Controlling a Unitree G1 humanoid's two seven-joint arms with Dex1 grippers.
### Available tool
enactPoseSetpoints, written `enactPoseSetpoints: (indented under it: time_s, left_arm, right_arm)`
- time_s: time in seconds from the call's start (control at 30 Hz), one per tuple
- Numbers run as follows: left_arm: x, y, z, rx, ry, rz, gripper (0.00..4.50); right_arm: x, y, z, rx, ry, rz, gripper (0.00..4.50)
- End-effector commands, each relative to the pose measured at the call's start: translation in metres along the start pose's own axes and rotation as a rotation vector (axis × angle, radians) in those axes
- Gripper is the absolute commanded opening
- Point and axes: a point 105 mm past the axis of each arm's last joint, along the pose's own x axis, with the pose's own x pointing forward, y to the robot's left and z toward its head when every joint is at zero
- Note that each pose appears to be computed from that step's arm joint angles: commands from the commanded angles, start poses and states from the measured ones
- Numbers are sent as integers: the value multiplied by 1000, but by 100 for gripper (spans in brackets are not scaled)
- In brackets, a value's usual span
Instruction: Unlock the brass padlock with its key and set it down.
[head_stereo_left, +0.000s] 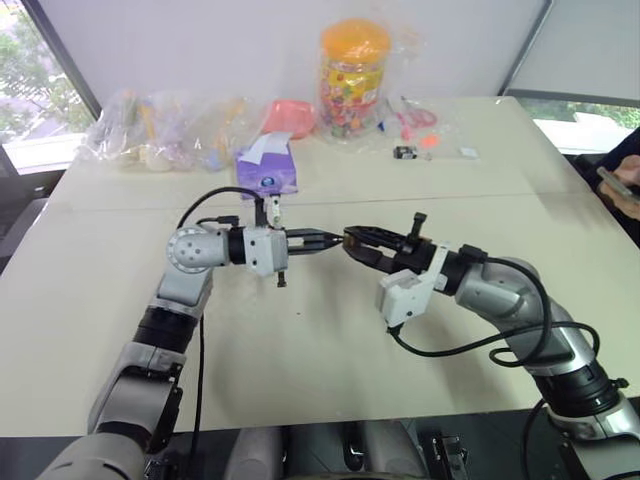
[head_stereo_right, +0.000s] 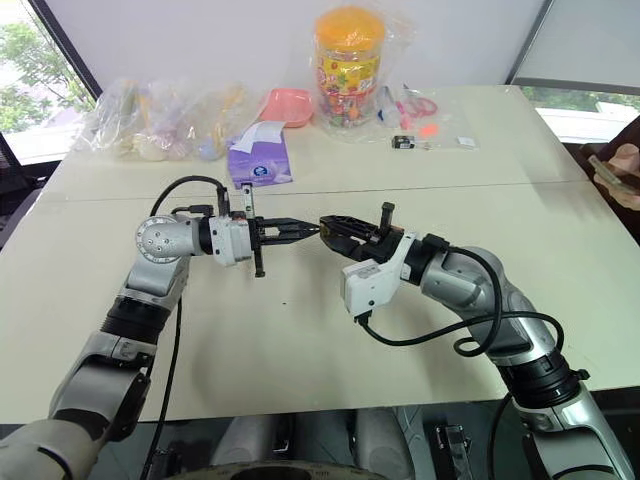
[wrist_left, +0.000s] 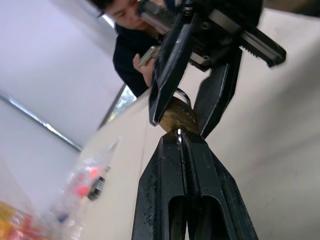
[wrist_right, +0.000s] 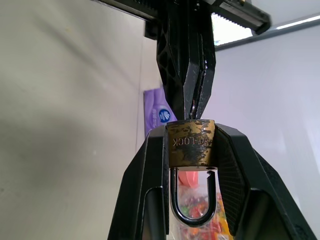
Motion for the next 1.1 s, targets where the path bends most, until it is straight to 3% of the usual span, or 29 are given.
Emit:
enactPoseSetpoints:
  time_s: [0.03,0.13,0.17,0.23,0.4,0.63,1.03,1.1]
  left_arm:
    - [-19,14,-21,-519,87,112,2]
    - [-29,9,-2,-1054,-17,19,2]
    - [-35,10,5,-1160,-68,-11,28]
    - [-43,12,14,-1245,-115,-41,86]
    - [-44,3,17,-1235,-81,-55,297]
    - [-29,-10,15,-1131,-21,-92,297]
    - [-3,-7,5,-1018,-6,-52,297]
    - [-1,-6,6,-1012,-12,-53,240]
  right_arm:
    - [3,-4,24,-30,-103,-16,71]
    - [3,-4,23,-30,-102,-14,71]
    - [3,-4,23,-31,-102,-14,71]
    - [3,-4,23,-30,-101,-14,71]
    - [3,-4,23,-24,-98,-16,71]
    - [3,-5,23,-23,-99,-14,71]
    - [4,-7,24,-19,-99,-19,71]
    - [4,-7,24,-18,-98,-20,71]
